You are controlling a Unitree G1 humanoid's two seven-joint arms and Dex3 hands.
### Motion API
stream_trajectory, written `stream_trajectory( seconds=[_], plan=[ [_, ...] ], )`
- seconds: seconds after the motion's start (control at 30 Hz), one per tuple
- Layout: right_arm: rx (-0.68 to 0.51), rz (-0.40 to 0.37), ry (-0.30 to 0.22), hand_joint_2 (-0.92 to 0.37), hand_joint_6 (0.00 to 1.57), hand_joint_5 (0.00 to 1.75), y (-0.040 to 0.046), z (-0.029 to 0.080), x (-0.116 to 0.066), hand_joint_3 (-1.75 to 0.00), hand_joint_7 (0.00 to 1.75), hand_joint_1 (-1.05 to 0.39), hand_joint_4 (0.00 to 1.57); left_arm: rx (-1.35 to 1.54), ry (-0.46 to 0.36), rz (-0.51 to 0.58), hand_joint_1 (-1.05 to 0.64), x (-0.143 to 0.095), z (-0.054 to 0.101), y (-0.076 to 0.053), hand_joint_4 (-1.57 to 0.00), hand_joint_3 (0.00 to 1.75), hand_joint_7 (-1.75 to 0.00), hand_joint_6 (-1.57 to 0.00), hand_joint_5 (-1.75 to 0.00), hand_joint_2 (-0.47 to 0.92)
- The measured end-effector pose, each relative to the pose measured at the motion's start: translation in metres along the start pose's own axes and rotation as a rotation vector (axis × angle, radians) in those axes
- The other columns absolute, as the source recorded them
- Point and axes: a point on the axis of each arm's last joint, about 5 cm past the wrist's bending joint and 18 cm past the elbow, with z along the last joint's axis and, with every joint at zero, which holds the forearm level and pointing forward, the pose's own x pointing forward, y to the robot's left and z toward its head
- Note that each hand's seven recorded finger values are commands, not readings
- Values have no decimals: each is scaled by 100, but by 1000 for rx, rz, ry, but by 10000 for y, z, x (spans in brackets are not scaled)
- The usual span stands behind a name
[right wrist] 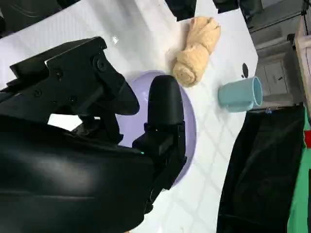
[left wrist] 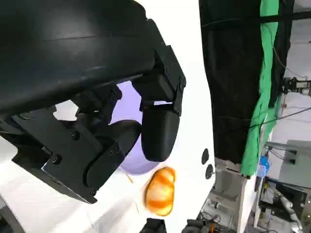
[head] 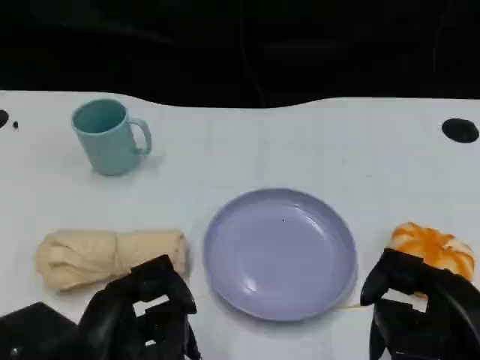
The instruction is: Grasp the towel on the left side of the plate with the left hand and place it into the plate.
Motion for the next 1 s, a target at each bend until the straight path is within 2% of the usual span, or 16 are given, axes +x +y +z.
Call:
stream_trajectory(
  seconds=[0.77, 0.87, 1.0],
  plan=[
    [-4, -6, 1, -64, 51, 175, 10, 1, 5, -120, 169, -7, 72, 2, 2, 8, -8, -3, 4, 14, -88, 147, -166, -76, -175, 40],
    [-4, -4, 0, -65, 51, 175, 12, 1, 6, -121, 169, -6, 72, 0, -3, 13, -7, -4, 7, 21, -85, 138, -151, -77, -174, 45],
    [-3, -5, -2, -65, 51, 175, 21, 3, 7, -121, 170, -5, 72, -4, -35, 31, -8, 2, 27, 50, -67, 122, -125, -61, -157, 50]
  ],
)
